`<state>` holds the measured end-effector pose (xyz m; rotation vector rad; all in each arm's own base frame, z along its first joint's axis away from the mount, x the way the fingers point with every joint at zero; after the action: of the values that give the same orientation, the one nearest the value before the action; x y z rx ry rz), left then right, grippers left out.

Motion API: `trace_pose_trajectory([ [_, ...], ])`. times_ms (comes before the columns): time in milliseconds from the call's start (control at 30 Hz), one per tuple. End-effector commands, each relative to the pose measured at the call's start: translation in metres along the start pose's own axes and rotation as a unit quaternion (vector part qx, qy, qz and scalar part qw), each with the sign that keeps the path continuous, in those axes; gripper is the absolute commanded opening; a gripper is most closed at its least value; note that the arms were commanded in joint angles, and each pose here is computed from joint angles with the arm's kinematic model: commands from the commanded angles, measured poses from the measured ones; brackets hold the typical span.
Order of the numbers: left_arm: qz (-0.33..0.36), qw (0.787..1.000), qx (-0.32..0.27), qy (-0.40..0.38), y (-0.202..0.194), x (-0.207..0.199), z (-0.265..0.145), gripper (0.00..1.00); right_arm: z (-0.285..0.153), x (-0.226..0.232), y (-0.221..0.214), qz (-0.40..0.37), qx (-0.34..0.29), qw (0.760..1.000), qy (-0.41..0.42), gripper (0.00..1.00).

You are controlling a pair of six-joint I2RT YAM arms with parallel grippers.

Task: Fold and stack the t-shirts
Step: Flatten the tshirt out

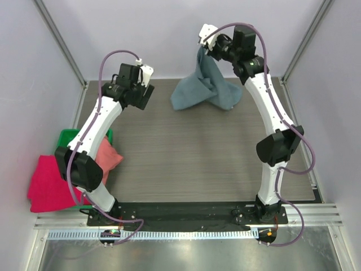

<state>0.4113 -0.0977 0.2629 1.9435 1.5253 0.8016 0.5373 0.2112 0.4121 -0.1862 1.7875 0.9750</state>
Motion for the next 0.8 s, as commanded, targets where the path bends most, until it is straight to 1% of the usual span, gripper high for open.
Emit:
trace_pose_trajectory([
  [0,-0.011,0.999,0.006,-0.031,0.003,-0.012,0.006,0.73,-0.029,-0.035,0.060,-0.003,-0.048,0.998,-0.052,0.02],
  [33,-0.013,0.999,0.003,-0.031,0.005,-0.013,0.005,0.73,-0.043,-0.036,0.076,-0.003,-0.059,0.997,-0.050,0.02],
  [100,-0.010,1.000,0.000,-0.029,0.006,-0.012,0.003,0.73,-0.049,-0.009,0.086,0.013,-0.068,0.998,-0.004,0.02],
  [133,-0.009,1.000,-0.003,-0.026,0.007,-0.010,0.003,0.73,-0.064,0.007,0.108,0.013,-0.084,0.996,0.030,0.02],
  [167,-0.003,1.000,-0.006,-0.024,0.006,-0.009,0.001,0.73,-0.064,0.034,0.103,0.026,-0.078,0.994,0.067,0.02],
  [267,0.006,1.000,-0.008,-0.022,0.004,-0.007,0.002,0.73,-0.085,0.084,0.117,0.061,-0.088,0.985,0.137,0.01],
  [367,0.006,1.000,-0.004,-0.026,0.000,-0.009,0.003,0.73,-0.092,0.117,0.120,0.102,-0.080,0.974,0.187,0.02],
  [433,0.002,1.000,-0.004,-0.027,0.000,-0.009,0.003,0.73,-0.093,0.132,0.115,0.102,-0.069,0.970,0.209,0.02],
  [500,0.004,1.000,0.001,-0.028,-0.004,-0.009,0.003,0.73,-0.090,0.140,0.108,0.092,-0.055,0.971,0.212,0.15],
  [533,0.003,1.000,-0.002,-0.028,-0.003,-0.009,0.001,0.73,-0.089,0.138,0.105,0.086,-0.048,0.974,0.202,0.24],
  [567,0.003,1.000,-0.002,-0.028,-0.004,-0.009,0.001,0.73,-0.086,0.135,0.102,0.087,-0.041,0.977,0.191,0.42],
  [600,0.004,1.000,0.001,-0.028,-0.007,-0.009,0.001,0.74,-0.079,0.123,0.095,0.080,-0.023,0.984,0.157,0.47],
  [633,0.006,1.000,0.003,-0.028,-0.009,-0.009,0.002,0.74,-0.076,0.118,0.088,0.082,-0.008,0.987,0.139,0.50],
  [667,0.007,0.999,0.005,-0.032,-0.011,-0.010,0.003,0.74,-0.071,0.121,0.078,0.107,0.009,0.986,0.129,0.52],
  [700,0.007,0.999,0.010,-0.034,-0.014,-0.012,0.005,0.74,-0.065,0.116,0.056,0.121,0.032,0.986,0.112,0.52],
  [733,0.008,0.999,0.019,-0.038,-0.019,-0.013,0.008,0.74,-0.061,0.120,0.042,0.141,0.046,0.982,0.116,0.52],
  [767,0.005,0.998,0.029,-0.048,-0.025,-0.017,0.010,0.74,-0.059,0.123,0.028,0.178,0.065,0.975,0.115,0.52],
])
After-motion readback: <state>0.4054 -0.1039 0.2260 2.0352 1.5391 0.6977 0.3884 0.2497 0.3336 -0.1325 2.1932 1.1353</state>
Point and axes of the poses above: each gripper's point midway between its finger pads, its own z axis out along the fingers, its own x axis along the line the jaws close on, y = z × x, the point moved 2 cm from there along -z, back along the fingers, and after that the axes turned 15 degrees about -z, right-handed, at the moved point
